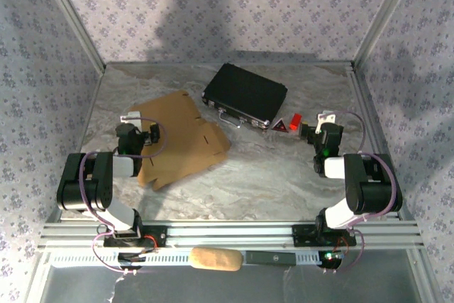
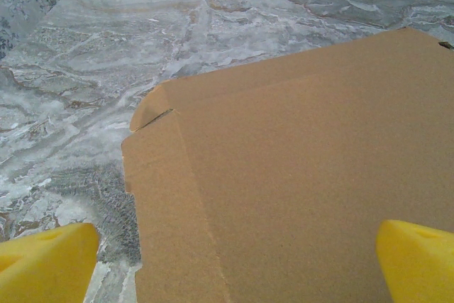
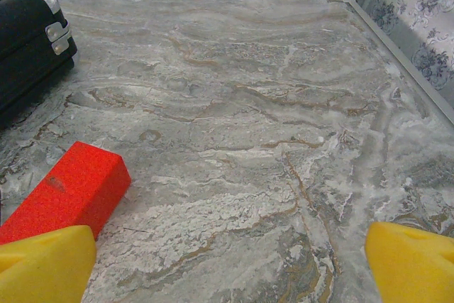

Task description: Fold the paper box

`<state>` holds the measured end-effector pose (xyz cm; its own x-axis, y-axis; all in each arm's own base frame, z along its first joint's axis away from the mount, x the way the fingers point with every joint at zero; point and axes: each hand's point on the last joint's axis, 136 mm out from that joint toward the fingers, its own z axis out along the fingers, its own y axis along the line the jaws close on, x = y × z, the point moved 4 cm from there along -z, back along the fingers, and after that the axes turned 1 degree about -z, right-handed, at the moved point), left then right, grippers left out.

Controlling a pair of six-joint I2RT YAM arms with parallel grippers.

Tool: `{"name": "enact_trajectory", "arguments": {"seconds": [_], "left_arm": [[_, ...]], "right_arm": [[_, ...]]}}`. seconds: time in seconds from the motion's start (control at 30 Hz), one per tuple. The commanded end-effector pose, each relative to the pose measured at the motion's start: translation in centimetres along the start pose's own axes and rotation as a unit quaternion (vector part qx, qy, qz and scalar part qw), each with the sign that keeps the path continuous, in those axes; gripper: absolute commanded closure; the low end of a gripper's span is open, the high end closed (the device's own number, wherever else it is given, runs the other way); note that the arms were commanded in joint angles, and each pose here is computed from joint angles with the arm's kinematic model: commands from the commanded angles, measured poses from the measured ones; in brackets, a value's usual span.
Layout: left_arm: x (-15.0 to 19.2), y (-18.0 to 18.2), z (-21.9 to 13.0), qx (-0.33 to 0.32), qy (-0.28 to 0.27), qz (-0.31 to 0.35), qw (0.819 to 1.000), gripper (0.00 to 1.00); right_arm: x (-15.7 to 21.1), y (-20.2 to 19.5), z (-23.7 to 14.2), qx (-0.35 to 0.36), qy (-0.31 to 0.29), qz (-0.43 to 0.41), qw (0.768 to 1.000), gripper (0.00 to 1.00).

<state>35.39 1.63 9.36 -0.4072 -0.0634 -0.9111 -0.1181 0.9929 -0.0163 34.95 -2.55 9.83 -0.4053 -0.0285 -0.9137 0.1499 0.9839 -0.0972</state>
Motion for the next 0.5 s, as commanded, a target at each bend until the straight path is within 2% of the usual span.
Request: {"name": "enact_trajectory", "arguments": {"seconds": [0.0,0.27,0.33,0.4,0.47], "left_arm": [[-1.2,-0.4,0.2,0.010,-0.017,0.005,1.000,0.00],[-1.3,-0.4,0.1,0.012,-0.022,0.006,1.000,0.00],[-2.6,-0.4,-1.8,0.007,-0.061,0.009,0.998,0.00],[-3.7,-0.4,-4.6,-0.024,-0.102,0.016,0.994,0.00],[-4.5,-1.1,-6.4,-0.026,-0.125,0.031,0.991,0.00]], "right_arm": [[-0.3,-0.1,0.0,0.005,-0.006,0.009,1.000,0.01],[-0.4,-0.2,-0.1,0.007,-0.010,0.010,1.000,0.01],[-1.5,-0.5,-1.0,0.011,-0.004,0.010,1.000,0.01],[-2.6,-0.6,-1.9,0.024,0.012,0.015,1.000,0.01],[-3.7,0.5,-2.9,0.026,0.003,-0.009,1.000,0.01]]}}
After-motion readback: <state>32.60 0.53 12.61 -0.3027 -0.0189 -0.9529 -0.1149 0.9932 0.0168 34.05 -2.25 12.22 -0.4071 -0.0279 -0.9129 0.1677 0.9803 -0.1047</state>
